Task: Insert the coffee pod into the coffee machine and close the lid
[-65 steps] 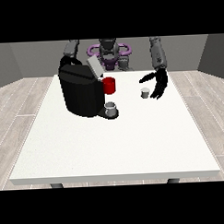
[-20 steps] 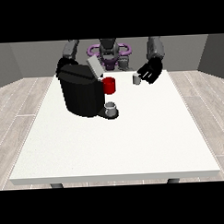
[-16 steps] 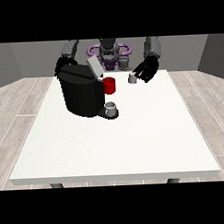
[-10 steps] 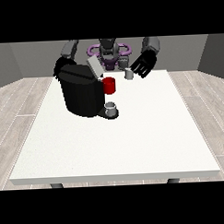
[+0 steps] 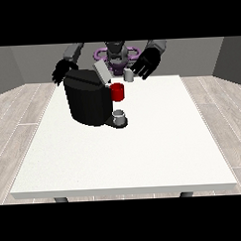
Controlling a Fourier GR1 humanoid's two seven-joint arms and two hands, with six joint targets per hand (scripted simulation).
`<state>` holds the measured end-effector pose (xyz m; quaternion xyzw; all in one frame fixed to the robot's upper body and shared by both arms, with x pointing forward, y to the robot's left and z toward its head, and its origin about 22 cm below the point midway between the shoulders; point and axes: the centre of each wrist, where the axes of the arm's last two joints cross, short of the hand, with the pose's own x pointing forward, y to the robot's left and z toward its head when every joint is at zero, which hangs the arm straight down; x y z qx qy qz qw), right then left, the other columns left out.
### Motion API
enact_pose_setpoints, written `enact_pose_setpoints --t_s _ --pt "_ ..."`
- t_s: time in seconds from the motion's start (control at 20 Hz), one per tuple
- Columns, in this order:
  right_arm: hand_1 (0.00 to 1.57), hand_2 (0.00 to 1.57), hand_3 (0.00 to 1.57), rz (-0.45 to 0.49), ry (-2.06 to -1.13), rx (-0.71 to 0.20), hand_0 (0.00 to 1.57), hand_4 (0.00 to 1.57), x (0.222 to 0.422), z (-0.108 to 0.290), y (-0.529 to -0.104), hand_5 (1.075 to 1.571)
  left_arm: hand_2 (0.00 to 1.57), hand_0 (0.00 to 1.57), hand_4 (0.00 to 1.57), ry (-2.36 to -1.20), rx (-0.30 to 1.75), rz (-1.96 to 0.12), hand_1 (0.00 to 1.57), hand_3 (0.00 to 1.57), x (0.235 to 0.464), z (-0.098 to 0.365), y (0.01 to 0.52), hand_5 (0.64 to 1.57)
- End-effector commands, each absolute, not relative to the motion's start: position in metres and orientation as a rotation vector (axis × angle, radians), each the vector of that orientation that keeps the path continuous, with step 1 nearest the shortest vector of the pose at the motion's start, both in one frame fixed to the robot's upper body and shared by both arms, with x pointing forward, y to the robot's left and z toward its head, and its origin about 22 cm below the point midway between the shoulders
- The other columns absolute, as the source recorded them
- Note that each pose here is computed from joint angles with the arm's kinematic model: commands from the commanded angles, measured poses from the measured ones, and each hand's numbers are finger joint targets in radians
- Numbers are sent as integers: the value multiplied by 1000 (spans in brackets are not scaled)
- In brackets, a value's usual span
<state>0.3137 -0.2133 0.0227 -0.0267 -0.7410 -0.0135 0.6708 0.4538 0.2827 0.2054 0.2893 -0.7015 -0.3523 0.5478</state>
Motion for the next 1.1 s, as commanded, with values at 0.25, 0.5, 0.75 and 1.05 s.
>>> enact_pose_setpoints --t_s 0.25,0.5,0.75,1.05 --pt "0 0 0 -1 -1730 -48 0 526 317 46 -201 1571 1306 1281 501 -1704 735 -821 1281 1226 457 231 285 1571" --pt "0 0 0 -44 -1719 -73 0 517 315 29 -209 1571 1328 1307 487 -1708 711 -833 1307 1239 460 224 261 1571" --pt "0 0 0 -25 -1733 -37 0 499 314 46 -193 1571 1335 1326 503 -1690 719 -822 1326 1233 460 233 278 1571" --pt "0 0 0 -37 -1689 -46 0 513 304 26 -210 1571 1261 1206 504 -1662 693 -855 1206 1187 461 218 268 1571"
